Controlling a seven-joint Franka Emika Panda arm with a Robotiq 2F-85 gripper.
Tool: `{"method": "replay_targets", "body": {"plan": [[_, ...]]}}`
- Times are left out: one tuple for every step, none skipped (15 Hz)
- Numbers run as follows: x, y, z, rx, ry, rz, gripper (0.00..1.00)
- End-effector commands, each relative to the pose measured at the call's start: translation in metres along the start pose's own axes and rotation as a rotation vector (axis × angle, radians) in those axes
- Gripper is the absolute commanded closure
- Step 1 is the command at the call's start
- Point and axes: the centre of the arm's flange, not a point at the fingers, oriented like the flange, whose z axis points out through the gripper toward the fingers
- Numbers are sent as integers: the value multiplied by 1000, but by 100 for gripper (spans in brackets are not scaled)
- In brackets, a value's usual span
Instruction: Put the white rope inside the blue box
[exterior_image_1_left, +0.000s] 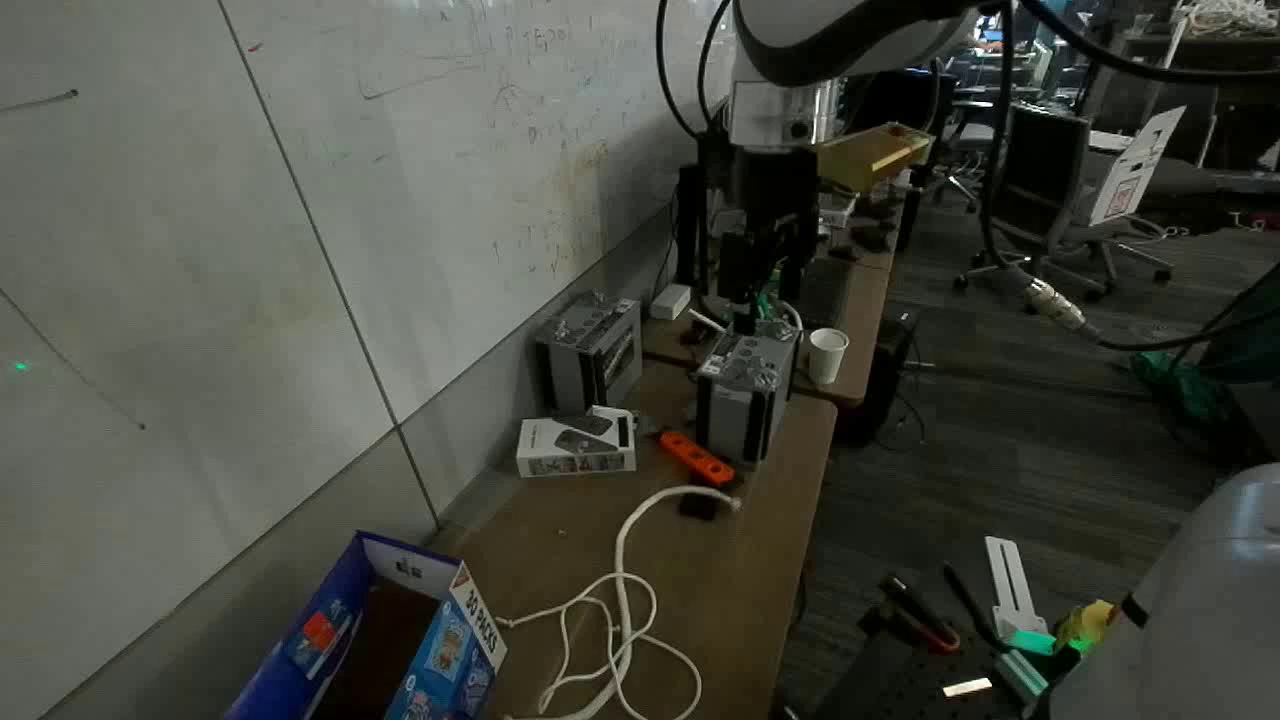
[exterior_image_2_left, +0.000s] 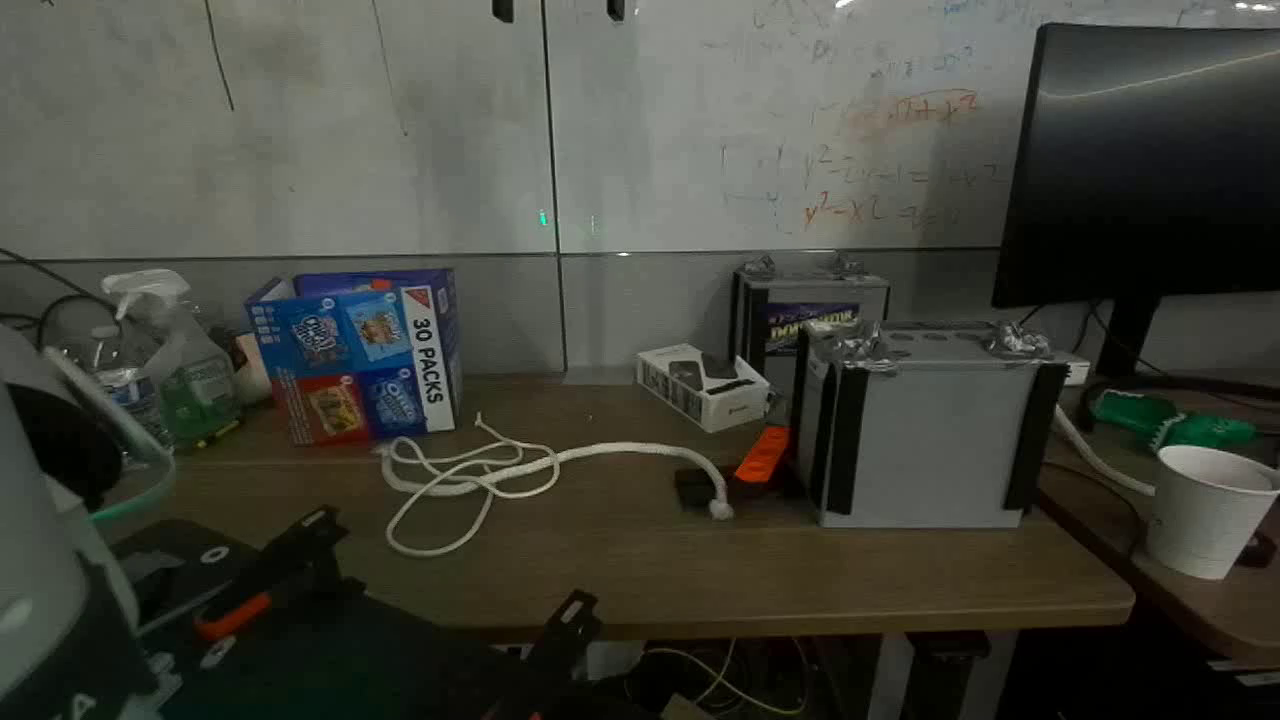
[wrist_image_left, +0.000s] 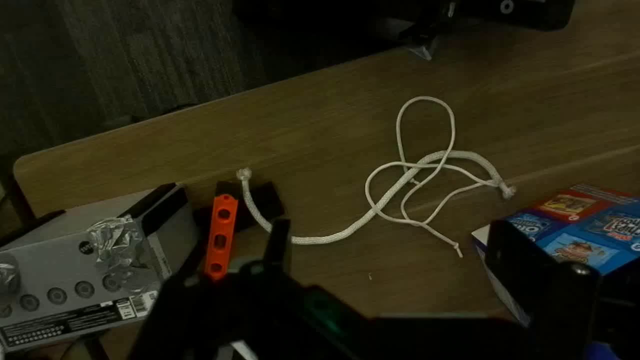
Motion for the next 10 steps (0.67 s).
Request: {"method": "replay_targets", "body": {"plan": [[0,0,-2,-1,4,0,0],[0,0,-4,-2,10,0,0],[0,0,-6,-2,13,0,0],[0,0,-6,-3,14,0,0],[0,0,-6,-3,14,0,0],[0,0,-6,-3,14,0,0],[5,-2,0,-2,17,16,0],[11,-5,9,-1,23,42,0],[17,-9,19,9,32,54,0],[25,-14,32,17,43,62,0]]}}
